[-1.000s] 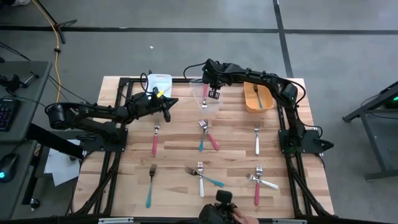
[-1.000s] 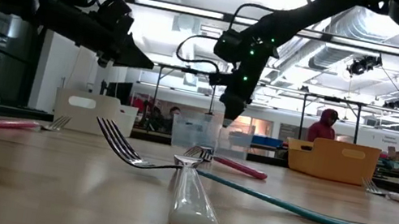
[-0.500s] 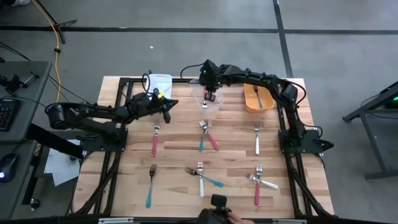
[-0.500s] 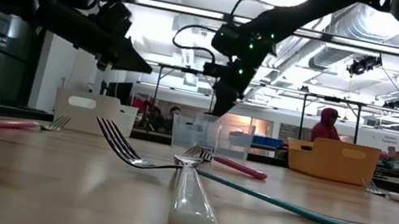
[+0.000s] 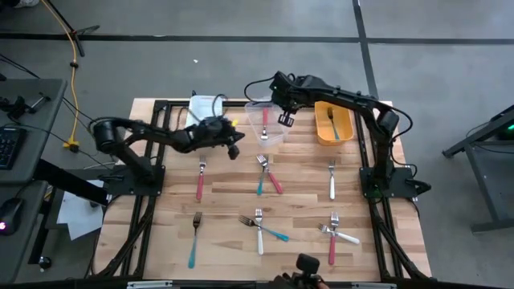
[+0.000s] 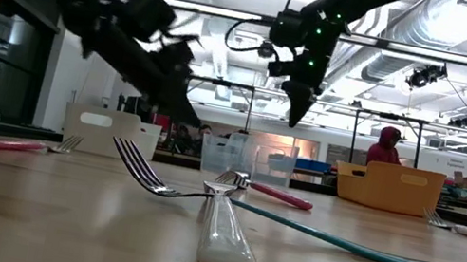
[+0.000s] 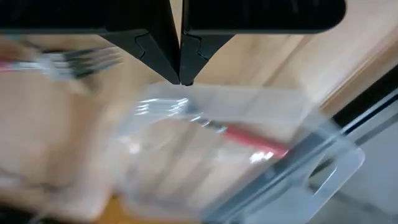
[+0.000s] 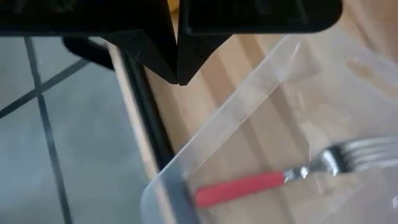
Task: Sort silverware by color (type)
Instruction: Adjust the transparent bin
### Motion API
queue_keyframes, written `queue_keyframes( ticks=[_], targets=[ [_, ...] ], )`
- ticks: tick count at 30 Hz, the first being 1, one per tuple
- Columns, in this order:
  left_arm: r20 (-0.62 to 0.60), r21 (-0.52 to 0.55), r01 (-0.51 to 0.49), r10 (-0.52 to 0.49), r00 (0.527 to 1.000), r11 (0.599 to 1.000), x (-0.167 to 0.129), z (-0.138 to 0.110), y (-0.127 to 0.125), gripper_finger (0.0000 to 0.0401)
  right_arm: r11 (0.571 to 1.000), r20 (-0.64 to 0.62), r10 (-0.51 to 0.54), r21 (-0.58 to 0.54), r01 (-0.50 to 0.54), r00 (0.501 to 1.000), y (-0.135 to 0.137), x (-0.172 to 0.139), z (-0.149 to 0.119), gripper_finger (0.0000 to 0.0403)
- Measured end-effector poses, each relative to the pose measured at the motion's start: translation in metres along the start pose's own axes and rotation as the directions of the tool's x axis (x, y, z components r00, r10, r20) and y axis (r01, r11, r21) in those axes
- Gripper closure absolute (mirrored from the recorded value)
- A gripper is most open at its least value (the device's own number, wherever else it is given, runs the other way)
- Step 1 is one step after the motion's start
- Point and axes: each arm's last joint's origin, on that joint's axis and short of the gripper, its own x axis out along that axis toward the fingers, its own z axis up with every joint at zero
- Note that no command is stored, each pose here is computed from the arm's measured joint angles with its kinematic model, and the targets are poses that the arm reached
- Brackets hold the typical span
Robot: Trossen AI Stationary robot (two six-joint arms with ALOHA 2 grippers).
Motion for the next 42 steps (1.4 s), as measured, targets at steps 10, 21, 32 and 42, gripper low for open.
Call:
queue_keyframes(
  ticks=[10, 21, 32, 42],
  targets=[
    [-0.124, -0.059, -0.185, 0.176, 0.976, 0.981, 0.036, 0.001, 0.019, 0.0401, 0.999, 0.035, 0.011, 0.042, -0.012, 0.999, 0.011, 0.044, -0.052, 0.0402],
    [-0.100, -0.111, -0.234, 0.223, 0.970, 0.966, 0.060, 0.016, 0.039, 0.0401, 0.970, 0.206, 0.187, 0.117, -0.213, 0.961, 0.034, 0.053, -0.087, 0.0403],
    [-0.102, -0.115, -0.281, 0.270, 0.957, 0.953, 0.061, 0.017, 0.060, 0.0401, 0.948, 0.301, 0.267, 0.087, -0.306, 0.915, 0.063, 0.051, -0.080, 0.0403],
    [-0.060, -0.143, -0.239, 0.233, 0.971, 0.960, 0.060, 0.021, 0.072, 0.0401, 0.938, 0.357, 0.292, 0.074, -0.339, 0.887, 0.082, 0.044, -0.072, 0.0403]
  ],
)
